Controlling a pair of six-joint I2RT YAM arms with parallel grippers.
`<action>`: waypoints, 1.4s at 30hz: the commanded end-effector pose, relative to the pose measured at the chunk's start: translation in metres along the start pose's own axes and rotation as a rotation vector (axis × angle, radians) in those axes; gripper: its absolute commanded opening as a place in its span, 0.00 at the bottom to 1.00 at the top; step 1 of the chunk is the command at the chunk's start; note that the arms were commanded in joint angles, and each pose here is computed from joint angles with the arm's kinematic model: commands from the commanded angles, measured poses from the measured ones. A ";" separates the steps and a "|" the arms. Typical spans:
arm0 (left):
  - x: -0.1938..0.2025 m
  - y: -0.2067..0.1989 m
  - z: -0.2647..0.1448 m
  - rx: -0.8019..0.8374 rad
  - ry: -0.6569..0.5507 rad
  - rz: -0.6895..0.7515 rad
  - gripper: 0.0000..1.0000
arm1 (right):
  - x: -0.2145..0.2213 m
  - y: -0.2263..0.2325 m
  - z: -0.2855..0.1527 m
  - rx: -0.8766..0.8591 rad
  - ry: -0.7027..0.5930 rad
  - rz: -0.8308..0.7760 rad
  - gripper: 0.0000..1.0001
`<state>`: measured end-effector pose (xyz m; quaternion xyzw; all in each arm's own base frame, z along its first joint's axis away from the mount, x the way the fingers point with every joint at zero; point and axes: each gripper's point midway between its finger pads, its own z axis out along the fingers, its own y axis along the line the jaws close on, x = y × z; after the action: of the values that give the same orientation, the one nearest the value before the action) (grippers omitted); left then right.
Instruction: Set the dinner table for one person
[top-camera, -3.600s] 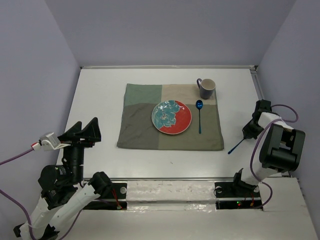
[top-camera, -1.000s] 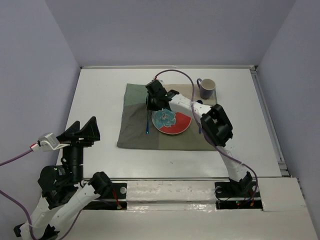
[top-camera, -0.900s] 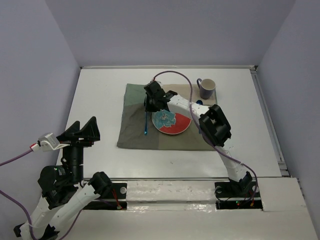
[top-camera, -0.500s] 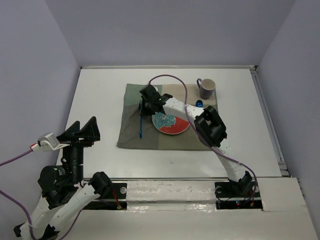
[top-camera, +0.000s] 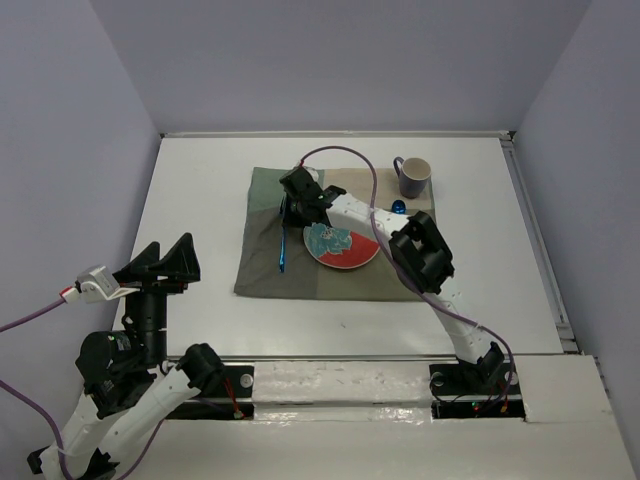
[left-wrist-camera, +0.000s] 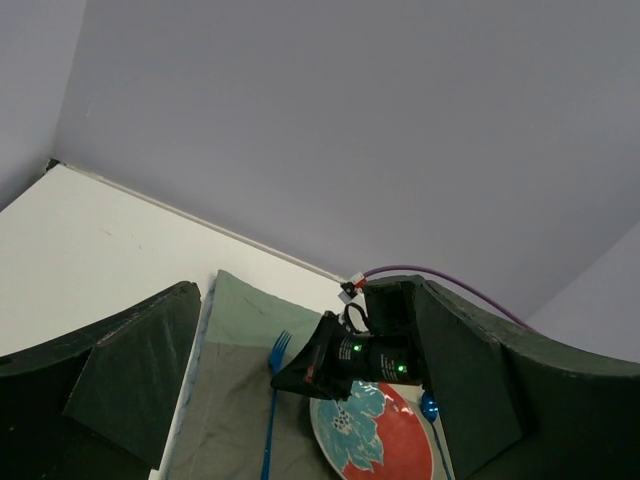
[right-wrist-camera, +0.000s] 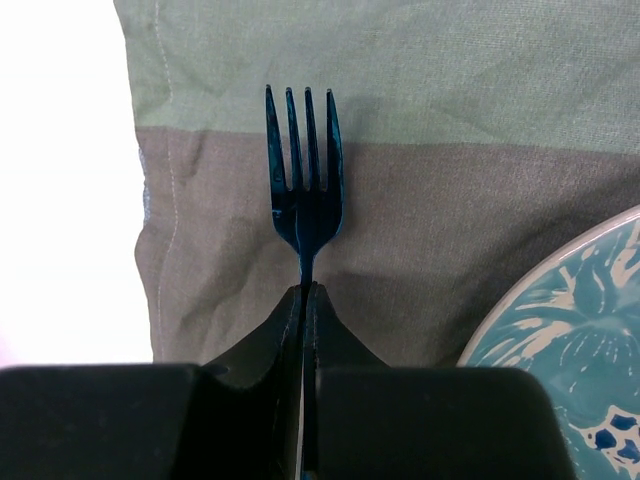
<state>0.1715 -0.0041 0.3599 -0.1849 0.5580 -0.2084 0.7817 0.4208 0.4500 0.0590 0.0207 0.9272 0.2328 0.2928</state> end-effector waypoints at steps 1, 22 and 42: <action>-0.028 0.010 -0.011 0.004 -0.095 -0.098 0.99 | -0.015 0.008 0.004 -0.001 -0.069 -0.004 0.00; -0.025 0.009 -0.009 0.003 -0.087 -0.088 0.99 | -0.026 0.011 -0.001 0.002 -0.102 -0.005 0.48; 0.001 -0.001 0.007 -0.036 0.000 0.024 0.99 | -0.110 0.037 -0.249 -0.319 -0.619 -0.171 1.00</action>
<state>0.1723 -0.0047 0.3585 -0.1841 0.5598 -0.2060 0.7812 0.3829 0.3826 0.2119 -0.0224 0.8508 0.2764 0.4464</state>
